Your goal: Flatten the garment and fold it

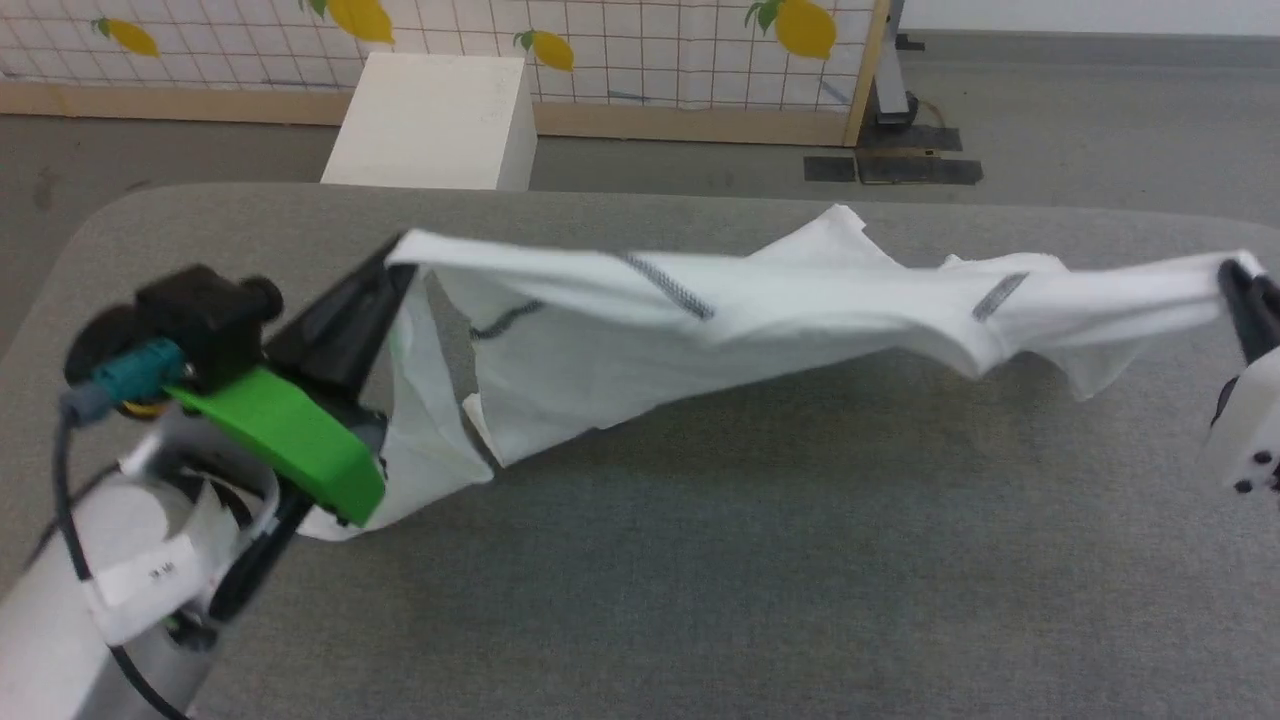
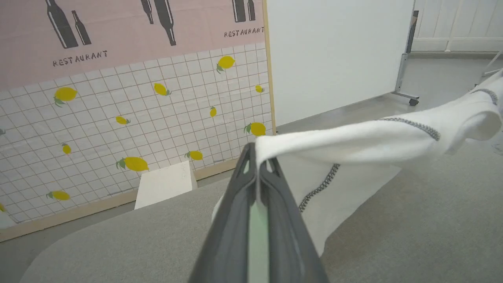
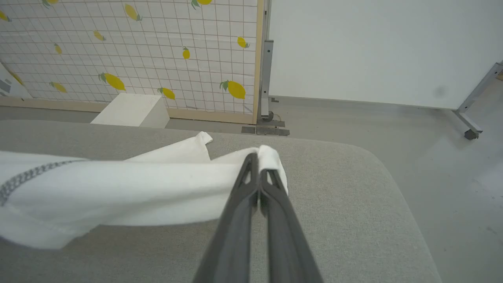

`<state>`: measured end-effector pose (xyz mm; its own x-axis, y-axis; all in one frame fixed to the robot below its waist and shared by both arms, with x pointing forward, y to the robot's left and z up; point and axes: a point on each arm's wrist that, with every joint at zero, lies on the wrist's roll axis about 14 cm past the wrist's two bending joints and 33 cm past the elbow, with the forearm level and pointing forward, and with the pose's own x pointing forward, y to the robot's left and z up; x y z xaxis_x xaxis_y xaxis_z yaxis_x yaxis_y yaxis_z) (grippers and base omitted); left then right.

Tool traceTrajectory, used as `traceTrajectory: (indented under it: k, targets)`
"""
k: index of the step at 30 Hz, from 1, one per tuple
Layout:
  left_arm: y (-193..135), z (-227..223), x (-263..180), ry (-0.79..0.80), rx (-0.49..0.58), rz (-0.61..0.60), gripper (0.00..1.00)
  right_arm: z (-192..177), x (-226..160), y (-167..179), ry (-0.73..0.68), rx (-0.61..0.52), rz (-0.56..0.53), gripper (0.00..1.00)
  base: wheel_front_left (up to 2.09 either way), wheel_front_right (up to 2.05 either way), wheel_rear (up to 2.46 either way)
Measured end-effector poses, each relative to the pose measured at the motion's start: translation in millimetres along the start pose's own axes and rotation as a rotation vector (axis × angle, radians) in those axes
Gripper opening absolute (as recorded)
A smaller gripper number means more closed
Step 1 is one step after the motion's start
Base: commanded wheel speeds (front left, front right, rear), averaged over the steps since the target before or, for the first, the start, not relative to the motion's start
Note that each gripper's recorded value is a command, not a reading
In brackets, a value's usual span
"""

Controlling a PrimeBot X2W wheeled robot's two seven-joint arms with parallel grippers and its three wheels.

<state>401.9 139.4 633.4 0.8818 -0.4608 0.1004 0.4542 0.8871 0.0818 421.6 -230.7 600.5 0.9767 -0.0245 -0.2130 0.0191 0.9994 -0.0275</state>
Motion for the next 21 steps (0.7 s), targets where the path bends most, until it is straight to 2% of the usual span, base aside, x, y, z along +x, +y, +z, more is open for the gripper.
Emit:
traceTrajectory:
  k: [4, 9, 14, 21]
  targets:
    - [7, 53, 23, -0.095, 0.028, -0.039, 0.0, 47, 5, -6, -0.061, -0.109, -0.001, 0.0, 0.0, 0.0, 0.0]
    - [38, 99, 52, -0.199, 0.052, 0.001, 0.0, 89, 29, -7, -0.093, -0.185, -0.002, 0.0, 0.0, 0.0, 0.0]
    - [77, 106, 91, -0.2, 0.052, 0.072, 0.0, 125, 72, -4, -0.123, -0.249, -0.011, 0.0, 0.0, 0.0, 0.0]
    - [135, 87, 146, -0.179, 0.06, 0.196, 0.0, 161, 138, 9, -0.202, -0.311, -0.026, 0.0, 0.0, 0.0, 0.0]
